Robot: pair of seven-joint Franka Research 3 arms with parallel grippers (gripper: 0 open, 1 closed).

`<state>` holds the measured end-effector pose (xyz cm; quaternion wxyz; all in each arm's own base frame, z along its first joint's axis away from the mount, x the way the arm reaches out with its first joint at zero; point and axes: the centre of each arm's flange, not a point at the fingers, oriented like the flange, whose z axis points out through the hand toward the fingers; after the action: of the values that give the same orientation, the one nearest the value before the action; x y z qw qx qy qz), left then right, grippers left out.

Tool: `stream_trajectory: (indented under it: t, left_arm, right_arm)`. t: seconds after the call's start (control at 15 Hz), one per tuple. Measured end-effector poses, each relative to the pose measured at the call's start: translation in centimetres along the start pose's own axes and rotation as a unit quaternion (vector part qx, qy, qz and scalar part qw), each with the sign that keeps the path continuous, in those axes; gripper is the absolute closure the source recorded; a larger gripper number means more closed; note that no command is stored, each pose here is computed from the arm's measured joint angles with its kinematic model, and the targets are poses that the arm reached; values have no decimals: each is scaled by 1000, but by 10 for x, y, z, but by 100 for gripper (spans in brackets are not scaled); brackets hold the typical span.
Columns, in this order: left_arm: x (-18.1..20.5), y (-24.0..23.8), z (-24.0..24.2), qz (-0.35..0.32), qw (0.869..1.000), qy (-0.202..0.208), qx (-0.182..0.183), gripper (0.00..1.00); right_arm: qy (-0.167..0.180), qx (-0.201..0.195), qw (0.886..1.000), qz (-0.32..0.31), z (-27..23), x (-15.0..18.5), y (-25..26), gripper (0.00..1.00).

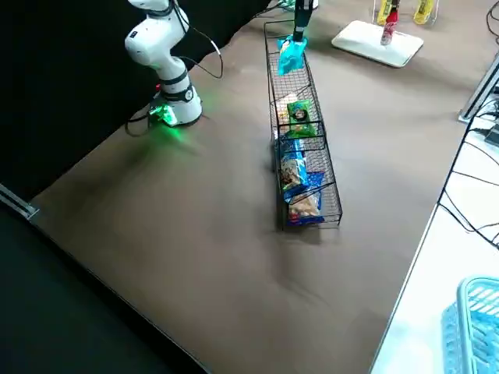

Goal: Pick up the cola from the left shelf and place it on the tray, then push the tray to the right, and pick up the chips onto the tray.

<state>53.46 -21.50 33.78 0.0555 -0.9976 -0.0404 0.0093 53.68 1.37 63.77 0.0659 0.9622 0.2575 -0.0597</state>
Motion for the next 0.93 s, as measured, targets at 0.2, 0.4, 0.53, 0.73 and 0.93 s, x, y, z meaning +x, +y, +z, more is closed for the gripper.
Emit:
stream_trajectory:
  t: [0.2,0.4,0.53,0.73,0.93]
  left_arm:
    - [0,1,0,2,1000,0,0,68]
    - [-2,4,0,4,1000,1,0,68]
    - [-4,8,-1,6,1000,0,-2,68]
    - [-5,11,-2,7,1000,-1,-5,63]
    - [-2,10,-5,5,1000,2,-7,37]
  right_arm:
    - [1,-1,1000,-1,-2,0,-1,96]
    - [1,-1,1000,-2,-2,1,-2,96]
    - [1,-1,1000,-3,-2,1,-3,96]
    - [6,-3,1000,5,-7,2,-4,96]
    - [14,-6,999,31,-15,3,-9,96]
